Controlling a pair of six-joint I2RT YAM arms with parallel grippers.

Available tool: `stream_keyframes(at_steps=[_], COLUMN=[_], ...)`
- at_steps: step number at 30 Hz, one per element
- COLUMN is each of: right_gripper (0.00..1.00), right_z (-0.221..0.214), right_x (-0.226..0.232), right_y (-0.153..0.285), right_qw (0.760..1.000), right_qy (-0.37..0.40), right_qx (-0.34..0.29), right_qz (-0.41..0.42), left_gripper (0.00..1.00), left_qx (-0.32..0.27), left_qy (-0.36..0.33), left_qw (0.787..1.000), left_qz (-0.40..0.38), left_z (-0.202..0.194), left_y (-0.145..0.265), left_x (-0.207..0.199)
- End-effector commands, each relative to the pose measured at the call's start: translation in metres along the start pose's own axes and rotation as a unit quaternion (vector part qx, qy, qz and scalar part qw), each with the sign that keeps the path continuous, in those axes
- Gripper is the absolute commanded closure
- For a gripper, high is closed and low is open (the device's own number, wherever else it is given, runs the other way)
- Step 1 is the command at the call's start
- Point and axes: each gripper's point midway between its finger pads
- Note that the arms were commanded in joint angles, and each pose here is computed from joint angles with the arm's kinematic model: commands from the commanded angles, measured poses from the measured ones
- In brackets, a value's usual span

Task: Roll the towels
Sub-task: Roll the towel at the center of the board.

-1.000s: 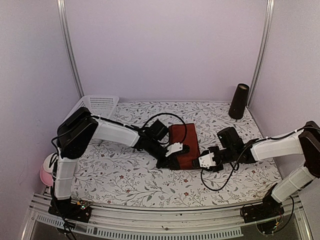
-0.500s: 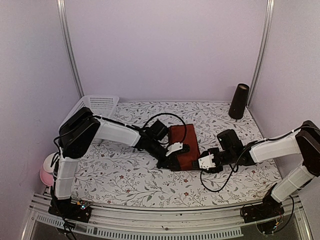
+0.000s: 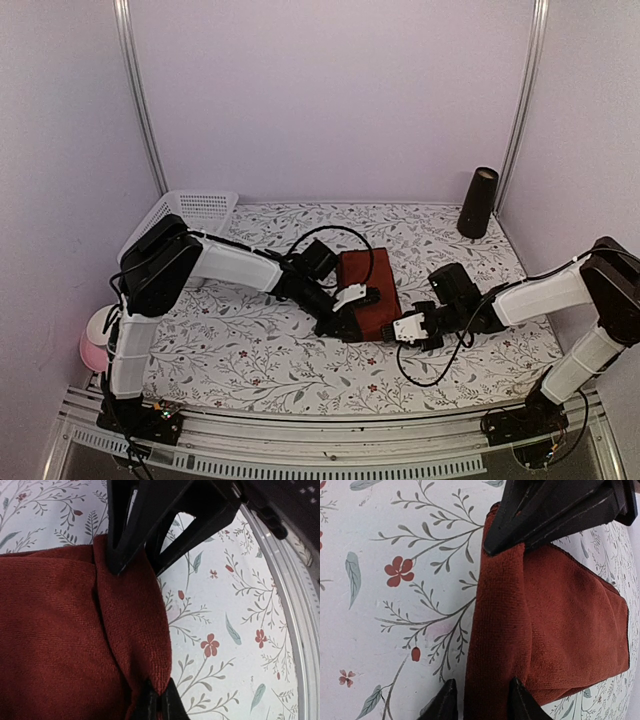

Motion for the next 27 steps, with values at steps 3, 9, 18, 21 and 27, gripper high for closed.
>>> stream_keyframes(at_steps=[3,9,18,21,27], right_gripper=[0.88,0.97,0.97,0.97,0.96], right_z=[-0.006,0.000,0.006,0.005,0.005], right_x=[-0.002,0.001,0.036,0.037,0.031], right_y=[-0.007,-0.003,0.002,0.004,0.010], right_qw=[1.000,0.999,0.982,0.974,0.945], right_qy=[-0.013,-0.022,-0.075,-0.103,-0.175], right_qx=[0.018,0.012,0.003,-0.002,-0.017], right_qz=[0.000,0.032,0.174,0.204,0.276], left_gripper=[0.99,0.66,0.38,0.40,0.44], left_qx=[0.008,0.015,-0.017,-0.026,-0.034], left_qy=[0.019,0.010,-0.054,-0.085,-0.175], left_qw=[1.000,1.000,0.994,0.990,0.971], left_qz=[-0.009,0.010,0.089,0.113,0.156], left_z=[-0.008,-0.005,0.020,0.027,0.031], left_y=[0.000,0.012,0.047,0.050,0.052], left_x=[0.004,0.005,0.000,-0.003,-0.019])
Point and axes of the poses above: each gripper's point midway between its finger pads, its own y axis back along the fingers, its own x axis along the line the jaws close on, z = x × y, and after that the axes turned 3 degrees about y, right-handed
